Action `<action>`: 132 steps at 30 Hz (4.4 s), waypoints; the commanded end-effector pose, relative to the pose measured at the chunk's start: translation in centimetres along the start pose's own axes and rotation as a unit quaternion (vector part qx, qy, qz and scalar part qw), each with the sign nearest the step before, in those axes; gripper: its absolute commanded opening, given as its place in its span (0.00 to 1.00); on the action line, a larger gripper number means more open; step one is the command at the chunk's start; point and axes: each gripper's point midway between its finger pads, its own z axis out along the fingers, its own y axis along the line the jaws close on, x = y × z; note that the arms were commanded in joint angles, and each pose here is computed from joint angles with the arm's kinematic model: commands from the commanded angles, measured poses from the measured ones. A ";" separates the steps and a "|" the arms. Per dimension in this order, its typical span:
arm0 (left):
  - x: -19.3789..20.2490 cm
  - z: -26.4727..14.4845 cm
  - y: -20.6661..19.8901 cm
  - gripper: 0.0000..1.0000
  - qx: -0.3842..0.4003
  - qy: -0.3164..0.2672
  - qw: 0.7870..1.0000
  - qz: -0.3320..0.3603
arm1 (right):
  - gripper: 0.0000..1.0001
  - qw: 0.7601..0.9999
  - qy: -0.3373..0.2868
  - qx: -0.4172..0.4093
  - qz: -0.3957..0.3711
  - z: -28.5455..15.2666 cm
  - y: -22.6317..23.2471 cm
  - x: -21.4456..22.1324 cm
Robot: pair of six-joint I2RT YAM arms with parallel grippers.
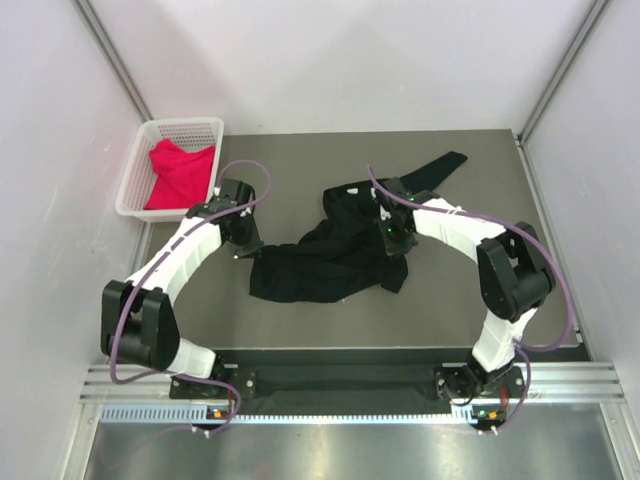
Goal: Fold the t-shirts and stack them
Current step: Flatten the tshirt out
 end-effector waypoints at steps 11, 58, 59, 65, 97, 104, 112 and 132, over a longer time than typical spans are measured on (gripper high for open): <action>-3.0 -8.3 2.2 0.00 -0.020 -0.138 0.990 -0.032 | 0.00 0.994 -0.037 -0.019 0.100 -7.6 -4.2 8.5; -11.4 5.4 1.0 0.69 -0.099 -0.056 0.993 0.008 | 0.28 0.967 0.002 -0.110 0.231 -5.2 -11.9 -6.0; -11.4 3.8 0.8 0.71 -0.088 -0.071 0.994 -0.003 | 0.31 0.970 -0.001 -0.103 0.220 -5.4 -12.0 -5.9; -6.1 1.4 2.5 0.67 -0.078 -0.049 0.995 -0.044 | 0.35 0.978 -0.026 -0.082 0.188 -8.0 -11.0 -3.8; 0.7 8.1 8.0 0.37 -0.122 0.063 0.964 -0.228 | 0.36 0.984 0.004 -0.120 0.132 -7.5 -5.1 1.2; -0.8 8.5 8.4 0.19 -0.133 0.045 0.967 -0.212 | 0.38 0.986 0.022 -0.107 0.127 -6.5 -4.5 3.0; -2.0 7.6 7.2 0.00 -0.102 0.029 0.977 -0.186 | 0.41 0.991 0.033 -0.058 0.118 -4.0 -4.1 5.1; 0.1 5.7 5.9 0.00 -0.045 0.037 0.986 -0.153 | 0.32 0.993 0.017 0.040 0.108 -0.8 -7.6 1.4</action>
